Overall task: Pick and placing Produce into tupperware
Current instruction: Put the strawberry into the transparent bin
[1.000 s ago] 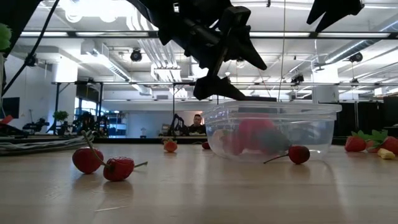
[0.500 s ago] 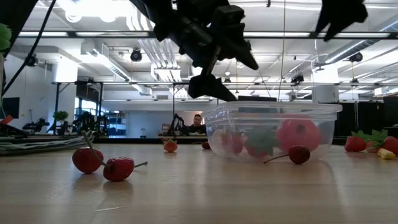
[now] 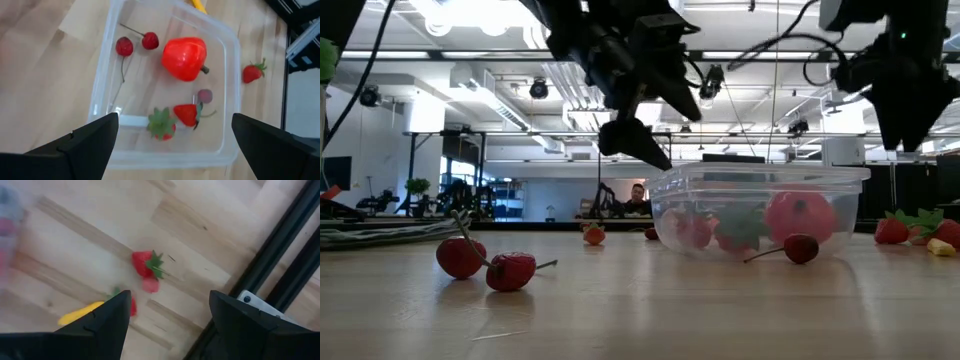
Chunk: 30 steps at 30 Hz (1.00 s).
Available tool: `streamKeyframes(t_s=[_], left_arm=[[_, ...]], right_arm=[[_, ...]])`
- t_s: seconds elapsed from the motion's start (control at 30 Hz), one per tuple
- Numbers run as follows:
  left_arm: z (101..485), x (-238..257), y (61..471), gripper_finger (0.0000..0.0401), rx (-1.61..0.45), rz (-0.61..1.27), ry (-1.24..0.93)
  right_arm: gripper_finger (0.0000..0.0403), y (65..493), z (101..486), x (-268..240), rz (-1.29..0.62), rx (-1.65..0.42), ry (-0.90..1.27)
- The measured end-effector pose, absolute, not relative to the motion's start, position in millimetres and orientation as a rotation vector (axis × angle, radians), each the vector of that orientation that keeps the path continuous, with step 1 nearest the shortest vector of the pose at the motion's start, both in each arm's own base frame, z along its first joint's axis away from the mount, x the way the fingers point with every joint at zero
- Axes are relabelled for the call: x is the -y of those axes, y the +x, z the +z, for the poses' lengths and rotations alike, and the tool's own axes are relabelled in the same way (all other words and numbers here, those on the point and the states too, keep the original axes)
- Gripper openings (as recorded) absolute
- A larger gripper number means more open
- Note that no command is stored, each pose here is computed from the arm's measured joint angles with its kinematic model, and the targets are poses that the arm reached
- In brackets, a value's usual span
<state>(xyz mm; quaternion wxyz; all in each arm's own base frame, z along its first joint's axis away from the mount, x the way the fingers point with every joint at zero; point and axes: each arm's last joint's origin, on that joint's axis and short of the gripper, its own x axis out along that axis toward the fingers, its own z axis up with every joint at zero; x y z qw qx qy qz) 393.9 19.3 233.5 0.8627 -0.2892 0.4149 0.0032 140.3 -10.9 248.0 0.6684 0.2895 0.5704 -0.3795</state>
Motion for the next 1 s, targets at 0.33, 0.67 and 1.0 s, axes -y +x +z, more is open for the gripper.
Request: streamKeyframes(t_s=[0.33,0.67,1.0], left_arm=[[237,-25,351,0.0375,-0.872,0.074,-0.571],[235,-29,314,0.0375,-0.836,0.141,-0.551],[229,-33,297,0.0375,-0.804,0.154,-0.557]], right_arm=[[0.026,174,209,12,-0.824,-1.44,0.554],[0.0257,193,168,12,-0.802,-1.638,0.476],[0.0235,204,154,12,-0.75,-1.623,0.493]])
